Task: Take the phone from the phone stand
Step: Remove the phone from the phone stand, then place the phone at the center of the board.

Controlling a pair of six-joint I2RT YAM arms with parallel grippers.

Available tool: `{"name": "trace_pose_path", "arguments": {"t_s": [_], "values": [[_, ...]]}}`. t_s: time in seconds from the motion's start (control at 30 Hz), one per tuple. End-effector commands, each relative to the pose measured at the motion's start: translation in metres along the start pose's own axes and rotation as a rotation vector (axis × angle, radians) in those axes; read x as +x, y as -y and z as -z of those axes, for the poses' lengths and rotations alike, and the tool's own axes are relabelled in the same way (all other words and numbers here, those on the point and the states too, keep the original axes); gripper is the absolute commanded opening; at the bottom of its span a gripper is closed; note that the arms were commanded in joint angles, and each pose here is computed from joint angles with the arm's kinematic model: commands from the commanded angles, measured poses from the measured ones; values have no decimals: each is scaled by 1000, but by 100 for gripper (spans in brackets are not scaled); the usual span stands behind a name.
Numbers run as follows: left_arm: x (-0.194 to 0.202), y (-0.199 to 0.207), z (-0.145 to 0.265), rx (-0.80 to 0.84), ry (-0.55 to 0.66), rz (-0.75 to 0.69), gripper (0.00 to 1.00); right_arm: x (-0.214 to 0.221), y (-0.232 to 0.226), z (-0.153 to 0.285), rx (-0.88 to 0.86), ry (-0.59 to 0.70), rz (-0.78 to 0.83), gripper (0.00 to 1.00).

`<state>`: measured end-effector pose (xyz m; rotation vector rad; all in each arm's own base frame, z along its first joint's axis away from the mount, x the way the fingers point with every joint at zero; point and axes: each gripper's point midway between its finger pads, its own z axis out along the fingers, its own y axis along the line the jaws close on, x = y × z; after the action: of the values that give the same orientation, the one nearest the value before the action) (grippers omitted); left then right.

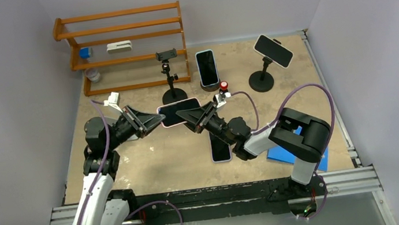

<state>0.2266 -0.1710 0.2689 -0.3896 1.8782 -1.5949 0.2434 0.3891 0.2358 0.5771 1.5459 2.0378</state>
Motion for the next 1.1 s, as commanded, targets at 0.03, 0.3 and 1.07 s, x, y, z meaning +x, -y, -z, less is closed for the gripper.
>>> {"name": "trace_pose_path", "arguments": {"t_s": [0.03, 0.3, 1.07], "values": [[-5, 41, 4, 105, 7, -113, 0, -1, -59, 1, -226, 11, 36, 26], [-9, 29, 6, 16, 39, -199, 24, -7, -52, 17, -179, 26, 139, 0], [-81, 45, 16, -204, 275, -686, 53, -7, 60, 64, 540, -605, 968, 0]]}}
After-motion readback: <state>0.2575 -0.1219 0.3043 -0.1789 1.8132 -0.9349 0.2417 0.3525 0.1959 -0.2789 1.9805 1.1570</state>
